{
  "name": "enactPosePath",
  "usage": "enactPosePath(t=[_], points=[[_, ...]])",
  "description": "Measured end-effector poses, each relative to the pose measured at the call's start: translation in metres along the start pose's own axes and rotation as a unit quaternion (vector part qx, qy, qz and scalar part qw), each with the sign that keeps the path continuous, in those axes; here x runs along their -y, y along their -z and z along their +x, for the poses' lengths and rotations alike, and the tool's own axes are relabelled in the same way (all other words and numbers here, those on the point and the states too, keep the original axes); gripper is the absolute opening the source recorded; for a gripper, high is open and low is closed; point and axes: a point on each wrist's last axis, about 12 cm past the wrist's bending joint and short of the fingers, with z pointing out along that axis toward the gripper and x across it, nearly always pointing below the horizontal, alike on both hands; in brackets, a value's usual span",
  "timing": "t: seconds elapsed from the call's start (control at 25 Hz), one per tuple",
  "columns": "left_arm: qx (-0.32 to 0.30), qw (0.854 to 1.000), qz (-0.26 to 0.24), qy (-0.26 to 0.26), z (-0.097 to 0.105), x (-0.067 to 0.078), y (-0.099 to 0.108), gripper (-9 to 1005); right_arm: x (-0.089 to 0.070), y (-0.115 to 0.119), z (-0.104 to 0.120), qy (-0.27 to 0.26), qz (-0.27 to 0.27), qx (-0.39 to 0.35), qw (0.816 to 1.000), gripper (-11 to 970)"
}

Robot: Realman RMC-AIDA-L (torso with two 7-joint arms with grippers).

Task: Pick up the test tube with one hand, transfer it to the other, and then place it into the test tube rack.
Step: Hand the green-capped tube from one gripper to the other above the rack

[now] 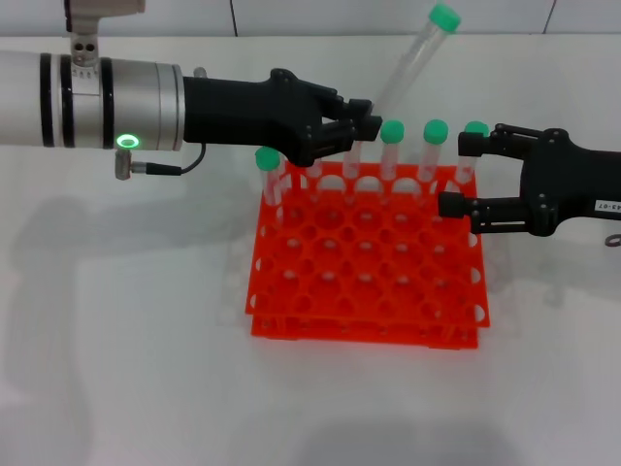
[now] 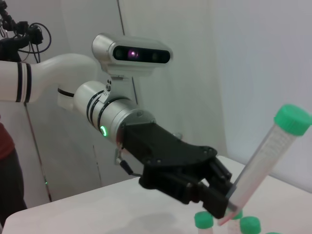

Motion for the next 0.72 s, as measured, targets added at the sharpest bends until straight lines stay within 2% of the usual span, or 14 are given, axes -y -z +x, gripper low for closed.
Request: enactPosePath(t=[0.44,0.72], points=[[-0.038,0.999,0.012,0.015,0.009,0.003,-0.006,183,0.002,0.004,-0.001,-0.001,0.01,0.005,1.0,855],[-0.035,0.999,0.013,0.014,0.009,0.003,-0.006,183,0.004,0.011,-0.007,0.002,0.019,0.02,1.0,844]])
